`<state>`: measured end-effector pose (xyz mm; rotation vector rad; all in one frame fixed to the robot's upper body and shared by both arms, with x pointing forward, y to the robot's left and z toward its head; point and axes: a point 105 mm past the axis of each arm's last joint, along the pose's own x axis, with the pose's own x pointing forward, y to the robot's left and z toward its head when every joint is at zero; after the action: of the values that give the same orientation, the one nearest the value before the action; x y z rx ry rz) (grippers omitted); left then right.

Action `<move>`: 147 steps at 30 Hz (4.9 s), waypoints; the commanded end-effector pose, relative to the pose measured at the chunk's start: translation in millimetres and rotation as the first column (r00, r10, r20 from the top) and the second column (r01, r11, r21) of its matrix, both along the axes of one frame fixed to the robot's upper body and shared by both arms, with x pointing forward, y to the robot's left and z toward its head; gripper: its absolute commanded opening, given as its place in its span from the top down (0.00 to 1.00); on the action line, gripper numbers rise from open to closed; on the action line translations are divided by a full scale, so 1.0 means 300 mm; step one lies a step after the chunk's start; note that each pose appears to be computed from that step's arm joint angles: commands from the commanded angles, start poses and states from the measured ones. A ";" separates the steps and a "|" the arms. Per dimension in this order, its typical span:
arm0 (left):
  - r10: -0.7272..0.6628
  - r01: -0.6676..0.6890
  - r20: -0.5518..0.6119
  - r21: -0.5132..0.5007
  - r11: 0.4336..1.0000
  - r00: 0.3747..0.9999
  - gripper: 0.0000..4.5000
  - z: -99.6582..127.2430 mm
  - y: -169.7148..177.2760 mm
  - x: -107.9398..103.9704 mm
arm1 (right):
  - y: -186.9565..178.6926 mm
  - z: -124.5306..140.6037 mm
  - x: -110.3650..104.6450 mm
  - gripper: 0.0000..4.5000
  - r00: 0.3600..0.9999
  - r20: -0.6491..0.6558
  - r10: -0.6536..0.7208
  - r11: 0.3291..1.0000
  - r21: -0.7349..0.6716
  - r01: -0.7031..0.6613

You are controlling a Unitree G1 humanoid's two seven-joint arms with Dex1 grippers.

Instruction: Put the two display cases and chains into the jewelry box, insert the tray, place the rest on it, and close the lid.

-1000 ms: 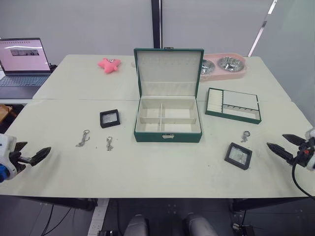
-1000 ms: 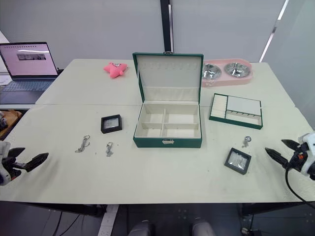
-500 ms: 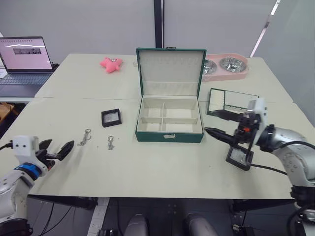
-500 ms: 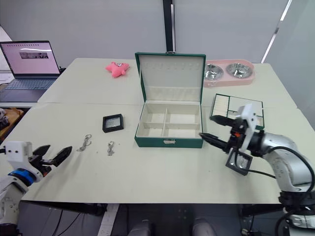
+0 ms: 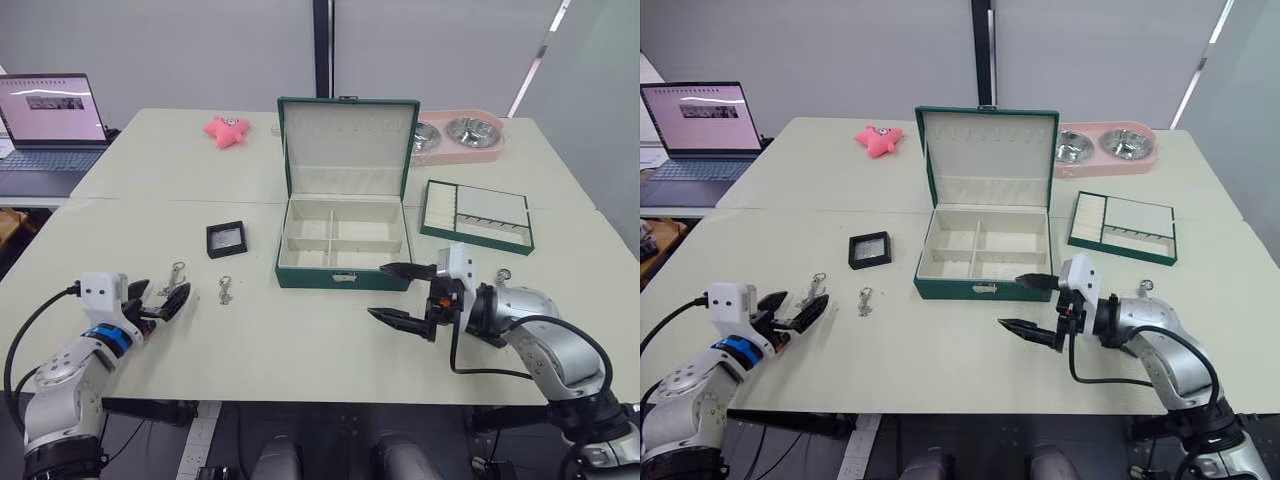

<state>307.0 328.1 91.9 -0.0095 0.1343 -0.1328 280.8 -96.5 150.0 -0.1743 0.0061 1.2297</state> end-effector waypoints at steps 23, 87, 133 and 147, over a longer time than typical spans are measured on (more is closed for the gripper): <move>0.024 -0.021 -0.066 0.041 0.999 0.998 0.00 -0.036 0.008 0.055 | -0.247 0.003 -0.029 0.01 0.985 0.062 -0.163 0.980 -0.104 0.168; -0.287 0.293 0.259 0.017 0.956 0.922 1.00 0.403 -0.355 0.131 | -0.135 0.126 -0.021 0.00 0.989 0.142 -0.038 0.999 0.041 0.033; -0.273 0.280 0.202 -0.005 0.960 0.941 1.00 0.349 -0.765 0.360 | -0.198 0.169 0.027 0.00 0.956 0.117 -0.269 0.959 0.122 0.255; -0.298 0.308 0.210 -0.013 0.951 0.931 0.29 0.353 -0.788 0.344 | -0.200 0.166 0.032 0.00 0.957 0.114 -0.267 0.960 0.119 0.253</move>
<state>414.2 94.8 179.7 -0.0260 -0.0088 -0.4275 292.1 -155.1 187.6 -0.1409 -0.1014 0.9477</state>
